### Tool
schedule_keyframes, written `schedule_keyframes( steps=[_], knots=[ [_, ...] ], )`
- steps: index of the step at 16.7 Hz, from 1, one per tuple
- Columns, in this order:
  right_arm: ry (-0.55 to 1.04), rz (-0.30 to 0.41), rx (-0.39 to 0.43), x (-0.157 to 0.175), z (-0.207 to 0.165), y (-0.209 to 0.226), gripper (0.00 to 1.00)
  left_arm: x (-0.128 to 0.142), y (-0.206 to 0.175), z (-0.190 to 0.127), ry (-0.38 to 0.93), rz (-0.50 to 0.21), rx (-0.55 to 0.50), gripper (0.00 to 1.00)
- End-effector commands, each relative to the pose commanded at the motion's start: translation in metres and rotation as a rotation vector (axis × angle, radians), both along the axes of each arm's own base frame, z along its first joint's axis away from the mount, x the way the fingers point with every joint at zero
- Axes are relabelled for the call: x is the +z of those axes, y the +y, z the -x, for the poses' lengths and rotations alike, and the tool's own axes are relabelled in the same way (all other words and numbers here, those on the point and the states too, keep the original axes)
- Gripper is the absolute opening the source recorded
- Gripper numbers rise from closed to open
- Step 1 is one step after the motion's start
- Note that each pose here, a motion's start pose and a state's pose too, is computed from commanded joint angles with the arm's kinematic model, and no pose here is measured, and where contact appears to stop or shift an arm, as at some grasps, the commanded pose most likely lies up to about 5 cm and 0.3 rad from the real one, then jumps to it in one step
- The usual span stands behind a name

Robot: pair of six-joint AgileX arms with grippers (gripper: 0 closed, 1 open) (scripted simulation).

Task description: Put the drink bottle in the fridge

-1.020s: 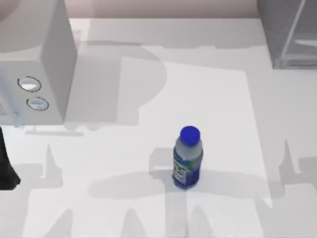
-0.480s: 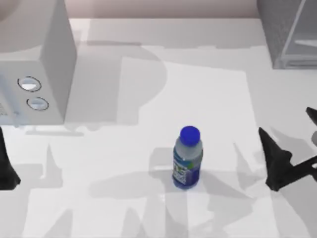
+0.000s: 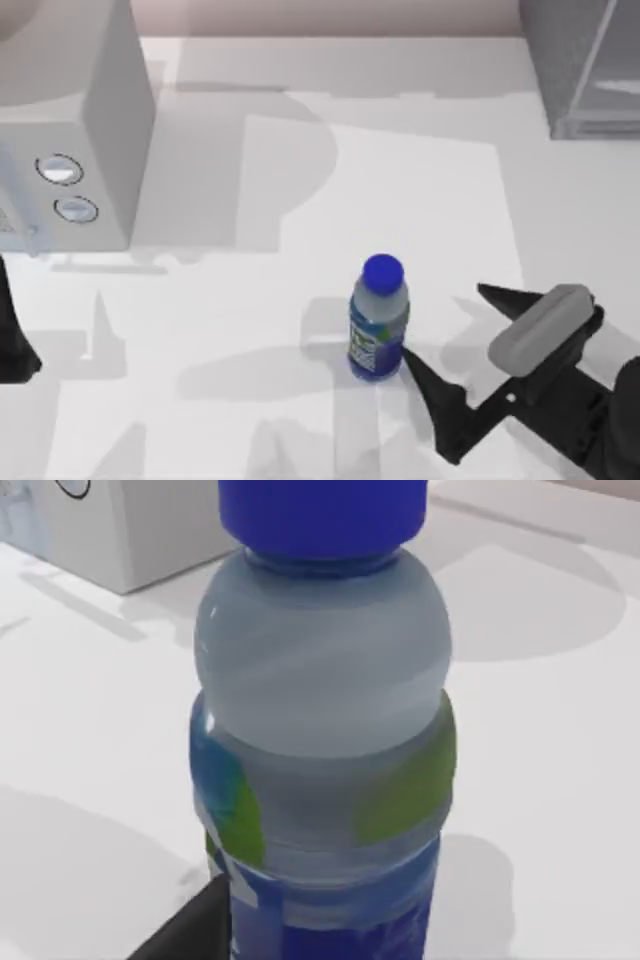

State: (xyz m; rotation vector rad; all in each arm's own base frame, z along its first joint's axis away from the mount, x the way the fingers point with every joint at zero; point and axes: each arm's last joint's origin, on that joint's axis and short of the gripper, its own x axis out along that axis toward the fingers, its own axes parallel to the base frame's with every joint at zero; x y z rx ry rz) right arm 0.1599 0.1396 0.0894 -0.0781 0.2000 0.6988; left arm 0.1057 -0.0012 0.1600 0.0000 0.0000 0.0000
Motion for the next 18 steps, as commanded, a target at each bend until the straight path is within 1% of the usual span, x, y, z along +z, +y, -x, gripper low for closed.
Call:
schedule_keyframes(
  steps=[3, 5, 12, 18],
  knots=[
    [0.002, 0.002, 0.057, -0.012, 0.005, 0.012, 1.00, 0.000, 0.000, 0.000, 0.000, 0.000, 0.000, 1.00],
    [0.001, 0.001, 0.072, -0.015, 0.006, 0.015, 1.00, 0.000, 0.000, 0.000, 0.000, 0.000, 0.000, 1.00],
    [0.002, 0.002, 0.071, -0.015, 0.004, 0.017, 1.00, 0.000, 0.000, 0.000, 0.000, 0.000, 0.000, 1.00],
    [0.000, 0.000, 0.073, -0.024, -0.027, 0.047, 1.00, 0.000, 0.000, 0.000, 0.000, 0.000, 0.000, 1.00]
  ],
)
